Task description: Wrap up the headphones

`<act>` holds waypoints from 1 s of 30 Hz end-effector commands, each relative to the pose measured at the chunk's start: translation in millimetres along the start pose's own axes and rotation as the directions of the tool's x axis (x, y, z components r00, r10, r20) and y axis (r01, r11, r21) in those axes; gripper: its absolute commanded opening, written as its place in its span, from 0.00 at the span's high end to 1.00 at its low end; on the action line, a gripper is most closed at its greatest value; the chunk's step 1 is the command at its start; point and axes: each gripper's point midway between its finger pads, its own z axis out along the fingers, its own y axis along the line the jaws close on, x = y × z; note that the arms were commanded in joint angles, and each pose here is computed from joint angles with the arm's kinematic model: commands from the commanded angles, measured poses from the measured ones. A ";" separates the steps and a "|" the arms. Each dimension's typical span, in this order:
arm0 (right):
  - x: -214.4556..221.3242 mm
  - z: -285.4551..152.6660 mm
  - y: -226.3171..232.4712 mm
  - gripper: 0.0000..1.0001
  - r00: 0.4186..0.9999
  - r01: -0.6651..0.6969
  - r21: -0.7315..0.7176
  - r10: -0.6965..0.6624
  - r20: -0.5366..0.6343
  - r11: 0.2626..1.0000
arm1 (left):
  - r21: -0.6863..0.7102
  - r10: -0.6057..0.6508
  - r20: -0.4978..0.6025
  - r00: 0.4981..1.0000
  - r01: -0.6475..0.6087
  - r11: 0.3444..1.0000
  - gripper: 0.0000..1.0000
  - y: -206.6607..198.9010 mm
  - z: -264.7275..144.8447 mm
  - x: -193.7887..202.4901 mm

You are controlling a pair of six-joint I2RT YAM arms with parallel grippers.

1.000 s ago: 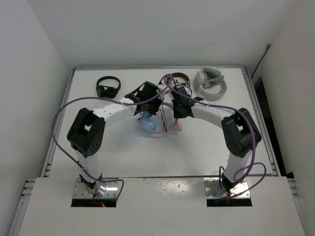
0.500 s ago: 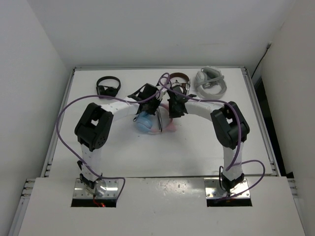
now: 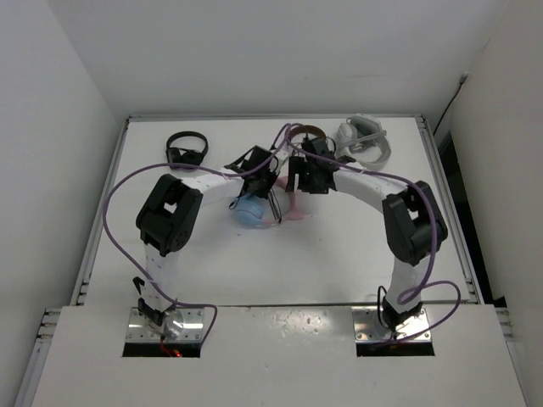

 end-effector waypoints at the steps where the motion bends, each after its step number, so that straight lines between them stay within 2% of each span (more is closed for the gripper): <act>1: -62.8 -47.9 1.9 0.22 0.983 -0.059 -0.064 0.069 0.172 0.996 | -0.020 0.010 -0.005 1.000 -0.010 1.000 1.00 8.1 3.2 -2.7; 8: -83.8 -72.4 -21.4 0.15 0.974 -0.062 -0.048 0.071 0.217 0.997 | 0.000 0.033 -0.027 0.999 -0.033 0.999 0.98 -6.4 10.7 0.2; 9: -90.7 -76.9 -31.7 0.13 0.969 -0.073 -0.038 0.080 0.234 0.997 | 0.000 0.033 -0.037 0.999 -0.033 0.999 0.93 -6.6 12.8 0.8; 14: -91.2 -81.0 -45.5 0.07 0.967 -0.088 -0.029 0.092 0.238 0.996 | 0.000 0.042 -0.033 0.999 -0.042 0.999 0.83 -5.9 12.7 -7.5; 19: -88.5 -84.7 -47.8 0.04 0.966 -0.090 -0.021 0.092 0.243 0.996 | 0.004 0.078 -0.002 0.997 -0.078 0.997 0.58 -8.5 4.9 -20.4; 22: -92.0 -89.0 -50.7 0.03 0.962 -0.096 -0.021 0.098 0.255 0.995 | -0.015 0.094 0.031 0.995 -0.094 0.995 0.51 -8.0 -4.5 -34.2; 27: -96.9 -96.3 -52.7 0.03 0.956 -0.102 -0.024 0.104 0.274 0.995 | -0.051 0.118 0.101 0.988 -0.113 0.992 0.48 -3.0 -38.8 -64.6; 30: -92.8 -94.0 -54.3 0.03 0.959 -0.103 -0.020 0.104 0.265 0.995 | -0.060 0.148 0.119 0.982 -0.141 0.988 0.48 -3.6 -55.9 -69.8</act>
